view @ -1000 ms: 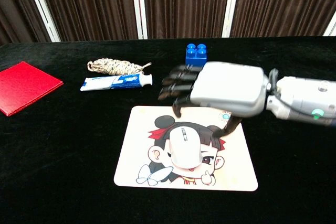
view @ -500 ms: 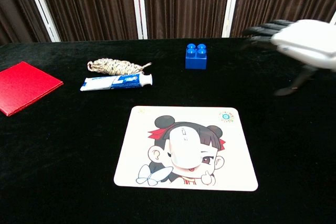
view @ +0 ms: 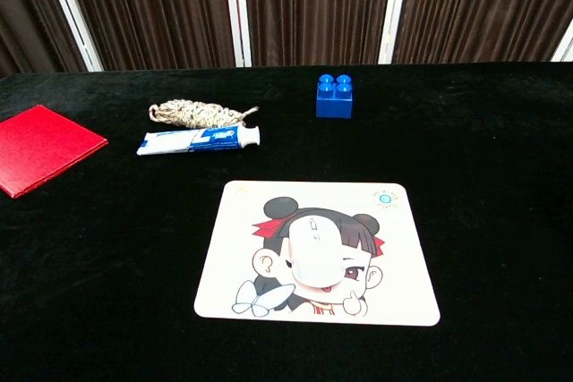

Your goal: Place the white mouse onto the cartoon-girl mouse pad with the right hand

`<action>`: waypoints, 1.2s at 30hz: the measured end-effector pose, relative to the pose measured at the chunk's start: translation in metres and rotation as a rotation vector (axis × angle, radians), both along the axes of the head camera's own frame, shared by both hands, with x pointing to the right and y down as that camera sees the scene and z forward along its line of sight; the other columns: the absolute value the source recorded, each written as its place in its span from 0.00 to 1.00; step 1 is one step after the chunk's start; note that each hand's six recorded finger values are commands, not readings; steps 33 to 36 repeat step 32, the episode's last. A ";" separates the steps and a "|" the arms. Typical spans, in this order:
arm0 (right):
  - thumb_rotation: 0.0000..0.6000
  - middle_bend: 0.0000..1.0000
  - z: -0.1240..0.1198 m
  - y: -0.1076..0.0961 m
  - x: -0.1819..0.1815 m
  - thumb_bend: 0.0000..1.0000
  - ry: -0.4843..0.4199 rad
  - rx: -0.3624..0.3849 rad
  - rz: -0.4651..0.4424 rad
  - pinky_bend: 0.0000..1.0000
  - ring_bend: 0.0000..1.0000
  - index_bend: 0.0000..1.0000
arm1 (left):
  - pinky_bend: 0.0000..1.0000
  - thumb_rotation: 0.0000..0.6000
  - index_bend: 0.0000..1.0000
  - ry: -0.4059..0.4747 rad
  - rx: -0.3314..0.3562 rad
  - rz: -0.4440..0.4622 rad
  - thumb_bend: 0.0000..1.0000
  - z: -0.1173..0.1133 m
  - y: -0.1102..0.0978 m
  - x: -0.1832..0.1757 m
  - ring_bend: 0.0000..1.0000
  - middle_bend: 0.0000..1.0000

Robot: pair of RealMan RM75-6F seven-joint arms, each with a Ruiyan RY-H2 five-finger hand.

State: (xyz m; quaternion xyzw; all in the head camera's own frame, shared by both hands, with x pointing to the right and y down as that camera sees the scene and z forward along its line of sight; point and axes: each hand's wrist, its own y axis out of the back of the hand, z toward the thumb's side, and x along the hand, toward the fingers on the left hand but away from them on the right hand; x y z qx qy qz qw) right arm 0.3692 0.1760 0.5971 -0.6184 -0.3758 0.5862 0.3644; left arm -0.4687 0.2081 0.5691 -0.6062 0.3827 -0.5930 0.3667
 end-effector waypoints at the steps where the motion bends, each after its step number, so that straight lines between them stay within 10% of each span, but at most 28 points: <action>1: 1.00 0.00 -0.003 0.004 0.005 0.06 0.007 0.008 0.013 0.00 0.00 0.05 | 0.00 1.00 0.00 0.001 0.001 -0.001 0.18 0.000 0.000 0.000 0.00 0.00; 36: 1.00 0.00 -0.005 0.018 0.022 0.07 -0.004 0.049 0.104 0.00 0.00 0.05 | 0.00 1.00 0.00 0.013 0.009 -0.023 0.18 -0.003 0.002 -0.003 0.00 0.00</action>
